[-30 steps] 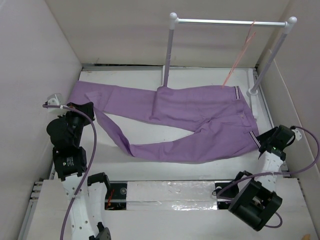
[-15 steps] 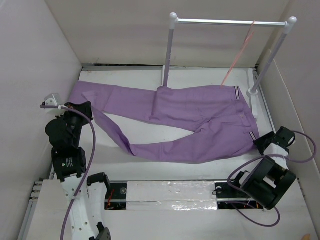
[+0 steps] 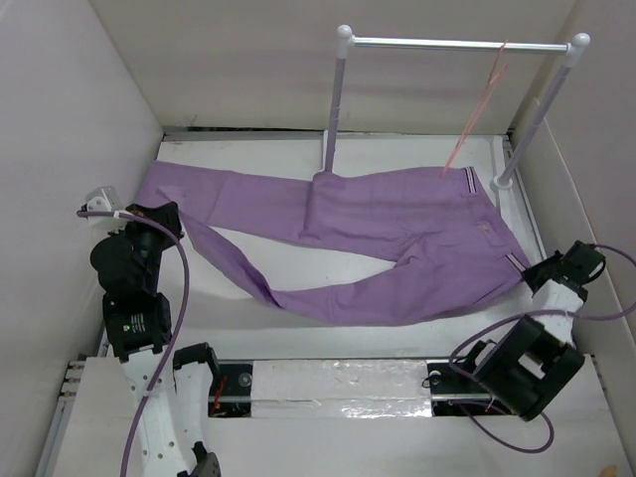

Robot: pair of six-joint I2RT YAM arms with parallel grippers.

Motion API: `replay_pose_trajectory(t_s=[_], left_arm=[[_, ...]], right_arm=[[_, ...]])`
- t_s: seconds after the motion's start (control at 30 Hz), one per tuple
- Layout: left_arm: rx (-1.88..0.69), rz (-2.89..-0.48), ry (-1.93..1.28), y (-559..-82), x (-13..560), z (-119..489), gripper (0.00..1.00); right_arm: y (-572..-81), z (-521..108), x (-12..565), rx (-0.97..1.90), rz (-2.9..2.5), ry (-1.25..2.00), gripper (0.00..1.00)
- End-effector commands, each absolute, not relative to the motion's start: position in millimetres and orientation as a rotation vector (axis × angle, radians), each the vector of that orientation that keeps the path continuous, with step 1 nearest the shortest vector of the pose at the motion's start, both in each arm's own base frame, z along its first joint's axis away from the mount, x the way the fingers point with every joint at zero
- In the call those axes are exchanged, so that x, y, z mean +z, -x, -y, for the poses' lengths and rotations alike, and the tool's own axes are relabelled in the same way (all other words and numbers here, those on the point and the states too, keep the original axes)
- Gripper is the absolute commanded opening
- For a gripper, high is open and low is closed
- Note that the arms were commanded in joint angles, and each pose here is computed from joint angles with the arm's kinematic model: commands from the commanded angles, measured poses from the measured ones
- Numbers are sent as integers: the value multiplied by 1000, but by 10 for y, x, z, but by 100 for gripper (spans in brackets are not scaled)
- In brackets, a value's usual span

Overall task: Place the trousers on the hanger
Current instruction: Fold the trousers at the center of the board.

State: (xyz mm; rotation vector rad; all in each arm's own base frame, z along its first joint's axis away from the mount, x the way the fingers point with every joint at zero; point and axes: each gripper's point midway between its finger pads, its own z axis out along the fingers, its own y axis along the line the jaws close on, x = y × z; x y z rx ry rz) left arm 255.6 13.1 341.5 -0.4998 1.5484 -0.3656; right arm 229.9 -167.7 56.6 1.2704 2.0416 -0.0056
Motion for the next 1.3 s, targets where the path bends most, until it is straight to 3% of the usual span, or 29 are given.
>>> replay_pose_trajectory(t_s=[0.0,0.23,0.5,0.8,1.03,1.27], left_arm=[[-373,-1438,470,-2552,3782,-135,0],[-346,-1357,627,-2615,4037,-360,0],[-186,-1295,851,-2588,3827,-786,0],[-6,-1286,1090,-2635,3251,-1240,0],[99,-1353,1239,-2951,2882,-1506,0],[299,-1474,1357,-3302,2541,-1812,0]], right_arm=[[-2282,2056,1398,-215,-1850,-1202,0],[-1933,1887,2039,-315,-1674,-1231,0],[-1743,1875,2654,-544,-1645,-1165,0],[-3101,2043,2688,-471,-1775,-1068,0],[-3701,2063,2851,-386,-1794,-1006,0],[-4009,1984,2585,-380,-1917,-1009,0]])
